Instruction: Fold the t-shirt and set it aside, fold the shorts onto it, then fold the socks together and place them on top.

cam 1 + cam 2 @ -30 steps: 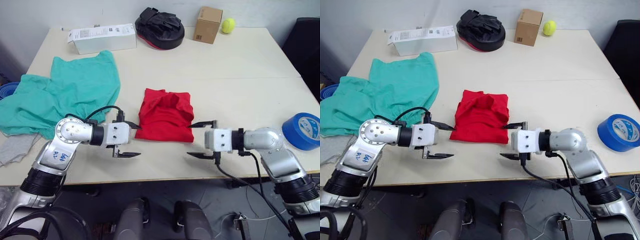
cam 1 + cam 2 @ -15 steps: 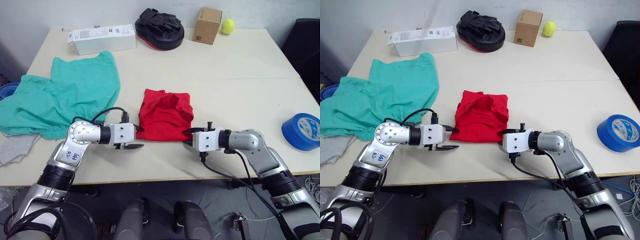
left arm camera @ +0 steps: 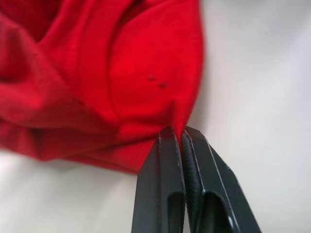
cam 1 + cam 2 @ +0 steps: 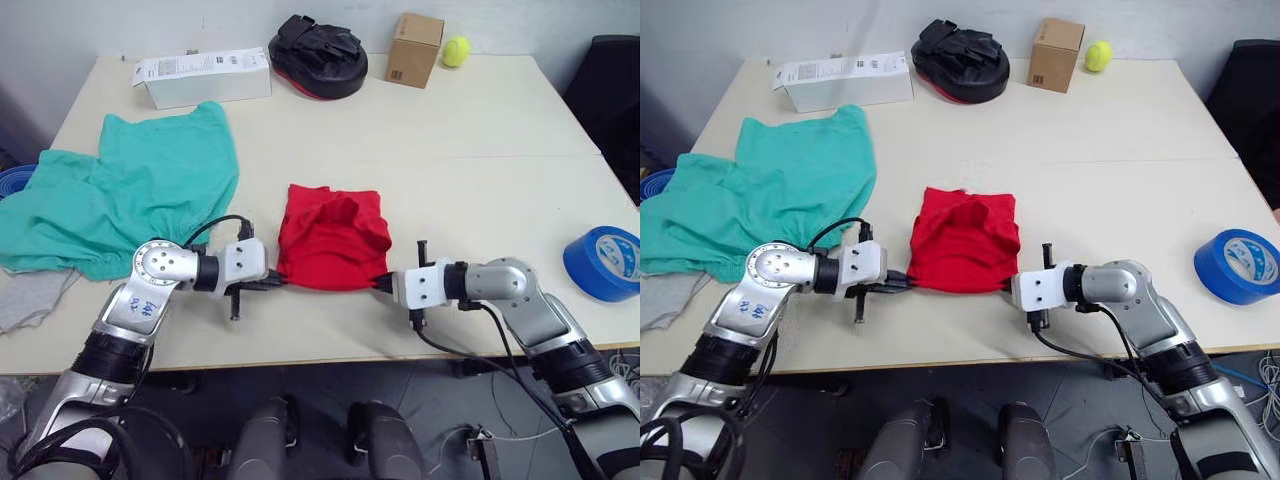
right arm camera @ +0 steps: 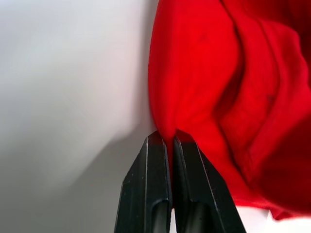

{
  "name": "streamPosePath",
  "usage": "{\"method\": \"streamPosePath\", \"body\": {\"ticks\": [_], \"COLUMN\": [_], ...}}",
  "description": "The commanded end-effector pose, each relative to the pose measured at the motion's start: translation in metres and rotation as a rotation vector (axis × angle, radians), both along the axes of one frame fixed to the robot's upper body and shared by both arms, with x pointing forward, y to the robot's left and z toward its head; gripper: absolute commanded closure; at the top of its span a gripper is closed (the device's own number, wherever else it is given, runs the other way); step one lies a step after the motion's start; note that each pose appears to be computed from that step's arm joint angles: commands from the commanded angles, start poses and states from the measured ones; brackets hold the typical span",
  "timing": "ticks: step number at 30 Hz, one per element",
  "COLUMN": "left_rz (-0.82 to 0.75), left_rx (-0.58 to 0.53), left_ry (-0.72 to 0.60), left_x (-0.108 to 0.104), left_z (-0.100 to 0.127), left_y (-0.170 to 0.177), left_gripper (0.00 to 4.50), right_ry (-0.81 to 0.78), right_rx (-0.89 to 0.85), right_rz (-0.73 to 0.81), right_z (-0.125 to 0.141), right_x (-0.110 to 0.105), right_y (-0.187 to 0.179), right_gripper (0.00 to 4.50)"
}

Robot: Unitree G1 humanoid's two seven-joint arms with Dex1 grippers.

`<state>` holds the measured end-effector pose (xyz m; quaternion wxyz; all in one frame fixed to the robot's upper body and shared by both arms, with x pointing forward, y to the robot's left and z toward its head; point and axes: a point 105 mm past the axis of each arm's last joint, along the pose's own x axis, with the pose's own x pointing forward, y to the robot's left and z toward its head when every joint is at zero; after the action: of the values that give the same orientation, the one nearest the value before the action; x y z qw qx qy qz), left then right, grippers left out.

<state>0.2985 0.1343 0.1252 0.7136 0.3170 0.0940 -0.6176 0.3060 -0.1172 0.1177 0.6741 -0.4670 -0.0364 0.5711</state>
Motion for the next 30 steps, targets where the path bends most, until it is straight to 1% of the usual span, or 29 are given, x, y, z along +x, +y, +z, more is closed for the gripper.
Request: {"method": "streamPosePath", "body": {"ticks": [1,3,8,10,12,15,17,18,20,21,26,29,30], "left_rz": [-0.079,-0.09,-0.081,-0.085,-0.063,-0.01,0.015,0.021,0.038,0.046,0.065,0.067,0.079], "left_rx": [0.013,0.037,0.077,0.081,0.077,0.037,0.002,-0.006,-0.015,-0.026,-0.074,-0.061,-0.065], "left_ry": [0.088,0.108,0.1,0.104,0.103,0.118,0.128,0.129,0.128,0.142,0.202,0.234,0.237], "left_x": [-0.029,-0.04,-0.054,-0.059,-0.058,-0.055,-0.054,-0.054,-0.054,-0.056,-0.063,-0.066,-0.063], "left_z": [0.003,-0.003,-0.017,-0.021,-0.022,-0.022,-0.019,-0.017,-0.015,-0.014,-0.001,0.011,0.018], "left_y": [0.002,0.006,0.011,0.011,0.011,0.007,0.005,0.004,0.005,0.006,0.01,0.022,0.026], "left_gripper": [4.49,4.49,4.49,4.49,4.49,4.49,4.0,3.78,3.17,2.84,1.22,0.24,0.0], "right_ry": [0.025,0.073,0.208,0.196,0.167,0.134,0.138,0.124,0.083,0.09,0.18,0.226,0.226], "right_rx": [0.008,0.0,-0.034,-0.033,-0.02,-0.005,0.005,0.009,0.009,0.004,0.012,0.034,0.054], "right_rz": [0.089,0.116,0.197,0.181,0.139,0.1,0.087,0.081,0.066,0.075,0.14,0.152,0.147], "right_z": [0.01,0.005,-0.009,-0.012,-0.012,-0.01,-0.007,-0.004,0.001,0.003,0.012,0.024,0.03], "right_x": [-0.022,-0.037,-0.077,-0.078,-0.071,-0.063,-0.062,-0.06,-0.054,-0.057,-0.074,-0.083,-0.083], "right_y": [-0.002,-0.005,-0.009,-0.009,-0.008,-0.008,-0.009,-0.01,-0.014,-0.017,-0.025,-0.029,-0.03], "right_gripper": [4.5,4.5,4.5,4.5,4.5,4.5,4.5,4.26,3.76,3.46,1.66,0.58,0.27]}}
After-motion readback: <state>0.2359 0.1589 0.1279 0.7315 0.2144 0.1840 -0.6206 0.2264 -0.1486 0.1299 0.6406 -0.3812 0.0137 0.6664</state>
